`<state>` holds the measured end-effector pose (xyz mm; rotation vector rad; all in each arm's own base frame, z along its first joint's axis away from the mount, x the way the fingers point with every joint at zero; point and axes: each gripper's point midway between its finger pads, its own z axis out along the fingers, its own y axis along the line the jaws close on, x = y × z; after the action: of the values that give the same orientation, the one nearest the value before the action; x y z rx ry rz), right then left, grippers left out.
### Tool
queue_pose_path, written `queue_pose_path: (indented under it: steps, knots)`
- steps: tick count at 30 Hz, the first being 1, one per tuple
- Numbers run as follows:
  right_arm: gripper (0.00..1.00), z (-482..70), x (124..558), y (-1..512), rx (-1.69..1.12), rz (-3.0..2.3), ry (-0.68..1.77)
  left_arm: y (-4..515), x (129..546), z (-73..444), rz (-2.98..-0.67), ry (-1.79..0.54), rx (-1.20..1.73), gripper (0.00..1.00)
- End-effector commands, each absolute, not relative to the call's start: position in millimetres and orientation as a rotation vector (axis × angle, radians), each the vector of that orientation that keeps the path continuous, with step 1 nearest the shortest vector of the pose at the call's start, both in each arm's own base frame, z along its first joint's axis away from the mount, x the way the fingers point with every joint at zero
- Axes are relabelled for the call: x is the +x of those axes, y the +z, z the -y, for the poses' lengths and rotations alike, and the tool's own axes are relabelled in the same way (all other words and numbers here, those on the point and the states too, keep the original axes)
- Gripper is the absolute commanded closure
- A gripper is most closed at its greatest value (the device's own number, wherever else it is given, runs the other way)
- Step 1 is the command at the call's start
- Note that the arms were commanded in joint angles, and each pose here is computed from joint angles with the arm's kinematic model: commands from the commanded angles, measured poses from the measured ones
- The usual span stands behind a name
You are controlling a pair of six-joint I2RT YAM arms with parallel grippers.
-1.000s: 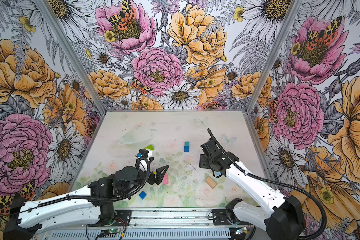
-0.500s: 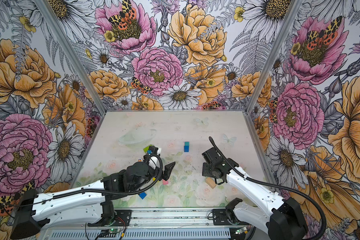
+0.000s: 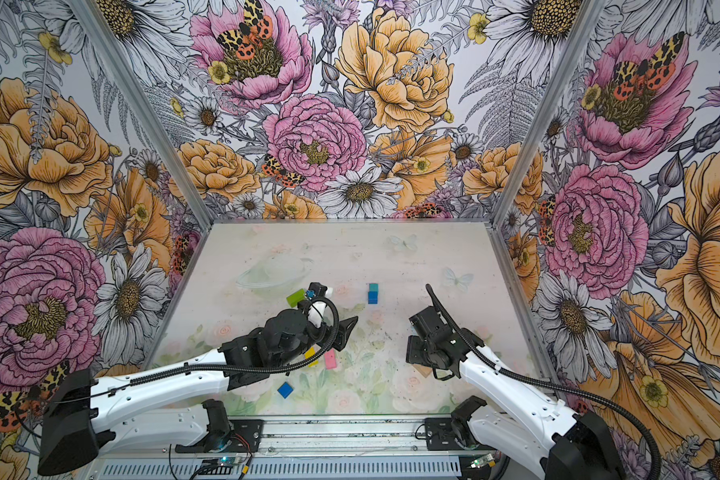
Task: Build the wood block tower
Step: 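Grasp the natural-wood block with the right gripper and lift it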
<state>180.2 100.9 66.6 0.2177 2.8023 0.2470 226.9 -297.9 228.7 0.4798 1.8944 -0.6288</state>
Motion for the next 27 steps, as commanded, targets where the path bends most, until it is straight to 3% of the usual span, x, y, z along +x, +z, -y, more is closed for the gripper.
queue_pose_path:
  steps: [1, 27]
  knots:
    - [0.33, -104.1, 180.7, 67.9, 0.246, -2.795, 0.275, 239.3, 222.2, 287.5, -1.863, -0.664, 0.455, 0.01]
    - [0.34, -121.2, 182.9, 46.2, 0.215, -2.895, 0.186, 238.5, 220.6, 222.6, -1.847, -0.646, 0.3, 0.01]
